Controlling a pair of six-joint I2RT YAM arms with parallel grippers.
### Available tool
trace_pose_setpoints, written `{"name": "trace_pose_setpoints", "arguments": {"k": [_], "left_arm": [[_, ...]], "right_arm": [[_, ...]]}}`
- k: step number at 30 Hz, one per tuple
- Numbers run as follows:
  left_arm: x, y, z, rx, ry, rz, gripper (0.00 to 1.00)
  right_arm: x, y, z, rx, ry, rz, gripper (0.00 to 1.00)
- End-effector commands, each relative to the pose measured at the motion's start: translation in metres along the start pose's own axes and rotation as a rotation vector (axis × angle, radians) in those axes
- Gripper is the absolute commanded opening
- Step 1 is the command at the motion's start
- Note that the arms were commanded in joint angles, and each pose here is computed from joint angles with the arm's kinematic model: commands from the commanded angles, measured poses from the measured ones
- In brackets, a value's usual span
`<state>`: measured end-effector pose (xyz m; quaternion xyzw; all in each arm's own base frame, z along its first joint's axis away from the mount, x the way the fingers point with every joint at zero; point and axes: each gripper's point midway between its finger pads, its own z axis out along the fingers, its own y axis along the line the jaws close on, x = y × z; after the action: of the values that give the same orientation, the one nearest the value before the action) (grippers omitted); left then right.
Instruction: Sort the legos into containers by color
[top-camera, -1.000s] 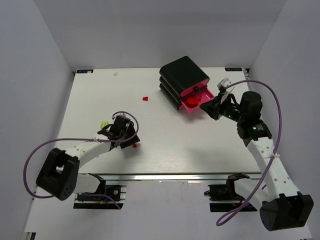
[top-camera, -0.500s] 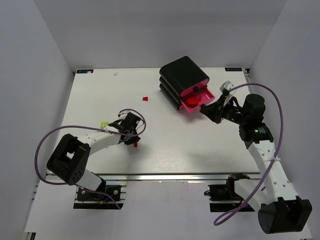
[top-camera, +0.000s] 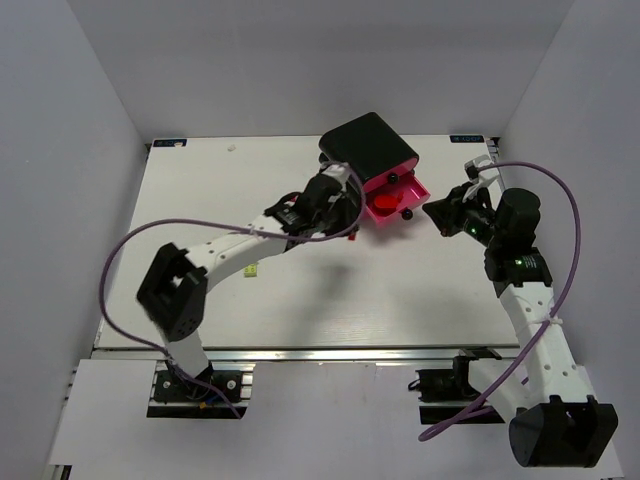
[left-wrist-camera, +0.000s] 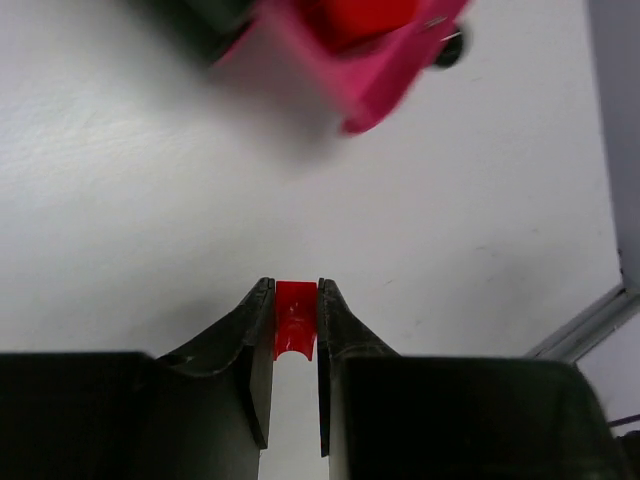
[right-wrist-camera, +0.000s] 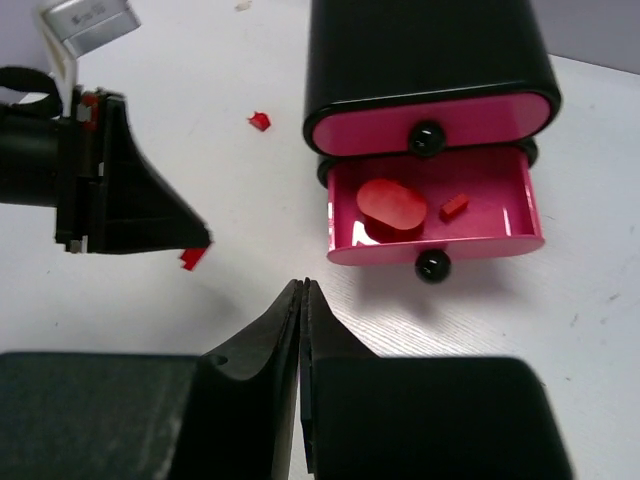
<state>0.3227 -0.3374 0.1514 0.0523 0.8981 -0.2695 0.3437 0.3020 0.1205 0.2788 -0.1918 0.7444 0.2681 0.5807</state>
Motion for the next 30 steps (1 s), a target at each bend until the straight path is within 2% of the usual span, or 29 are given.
{"name": "trace_pose_setpoints", "arguments": {"k": [1,2,3,5,6,10,20,30], "left_arm": [[-0.031,-0.065,0.018,0.166,-0.038,0.186,0.00],[-0.023,-0.065,0.040,0.132,-0.015,0.216,0.00],[-0.054,-0.080,0.040,0.125,-0.077,0.250,0.00],[-0.056,-0.081,0.064,0.074,-0.072,0.306,0.00],[-0.077,-0.102,0.060,0.096,-0.132,0.322,0.00],[-0.105,-0.107,0.079,0.045,-0.211,0.379,0.00],[-0.130,-0.106,0.107,-0.023,-0.358,0.450,0.06],[-0.127,-0.098,0.119,-0.056,-0.362,0.441,0.07]], "right_arm": [[-0.018,-0.015,-0.005,0.086,-0.061,0.004,0.04],[-0.018,-0.015,-0.005,0.079,-0.062,0.005,0.05],[-0.018,-0.016,-0.007,0.081,-0.065,0.007,0.04],[-0.017,-0.016,-0.007,0.069,-0.063,0.009,0.04],[-0.017,-0.015,-0.007,0.067,-0.063,0.007,0.04],[-0.016,-0.010,-0.008,0.041,-0.067,0.003,0.04],[-0.017,-0.016,-0.014,0.048,-0.084,0.000,0.05],[-0.017,-0.016,-0.017,0.045,-0.093,-0.011,0.05]]}}
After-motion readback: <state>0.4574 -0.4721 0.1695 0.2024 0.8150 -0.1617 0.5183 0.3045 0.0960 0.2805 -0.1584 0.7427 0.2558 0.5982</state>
